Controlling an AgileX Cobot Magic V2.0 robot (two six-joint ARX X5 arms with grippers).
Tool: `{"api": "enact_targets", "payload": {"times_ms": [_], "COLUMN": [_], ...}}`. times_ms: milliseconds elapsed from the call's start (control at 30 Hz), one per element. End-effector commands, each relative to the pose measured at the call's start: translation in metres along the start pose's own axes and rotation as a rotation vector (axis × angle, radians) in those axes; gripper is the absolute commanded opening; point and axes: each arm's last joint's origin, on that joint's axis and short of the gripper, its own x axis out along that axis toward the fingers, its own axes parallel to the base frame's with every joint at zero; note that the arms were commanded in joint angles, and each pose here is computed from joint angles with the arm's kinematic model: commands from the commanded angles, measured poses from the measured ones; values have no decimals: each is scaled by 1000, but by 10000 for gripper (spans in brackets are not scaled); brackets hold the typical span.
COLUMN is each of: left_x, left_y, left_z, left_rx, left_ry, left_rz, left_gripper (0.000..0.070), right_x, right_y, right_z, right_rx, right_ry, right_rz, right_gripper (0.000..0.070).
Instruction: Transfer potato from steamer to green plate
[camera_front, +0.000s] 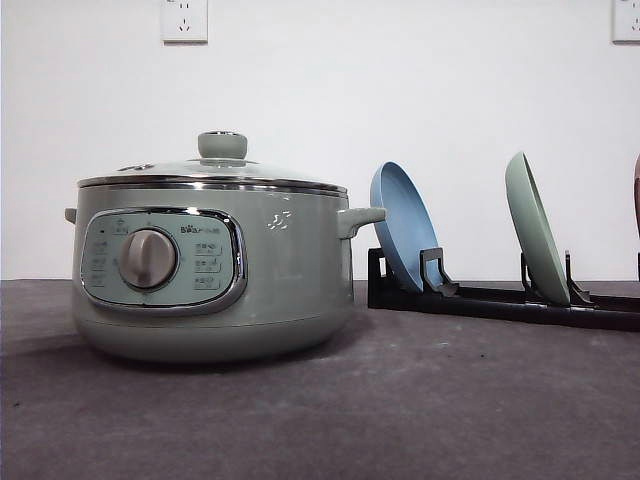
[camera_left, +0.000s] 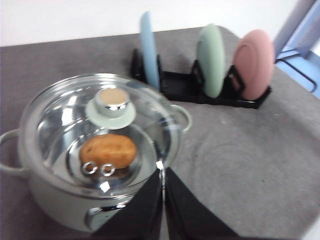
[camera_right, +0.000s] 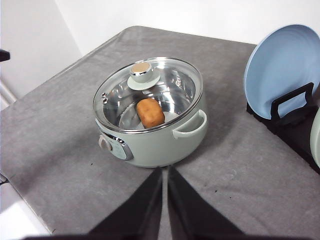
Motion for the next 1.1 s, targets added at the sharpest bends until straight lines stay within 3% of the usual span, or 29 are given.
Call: {"api": "enact_targets", "payload": {"times_ms": [0,100,200,400,500,567,900,1067], "left_x": [-3,-3,-3,-2,-2,-2,-2,-2], "left_y": [-3,-3,-3,-3,-3,-3,-3,-3], "left_z": [5,5,5,6,6,6,6,6], "left_rx": [38,42,42,44,43,43,38,38], "left_ry": [-28,-26,-27,-32,-31,-31,-26,-25], "left_rz": [-22,-25,-25,-25,-25,-25,-25,-25], "left_gripper": [1,12,111,527,644,642,636,636], "right_x": [-3,-3,-3,-3,-3,-3,-3,4], "right_y": [3,3,3,2,2,2,2,-2], "right_z": [5,5,5,5,5,5,5,7], "right_rx": [-25,-23,-23,-23,-23,-23,-12,99], "right_ry": [-19,-17,-17,-17,-17,-17,-16,8], "right_rz": [6,6,5,4,4,5,6,1], "right_gripper": [5,6,37,469,608,647,645,639]}}
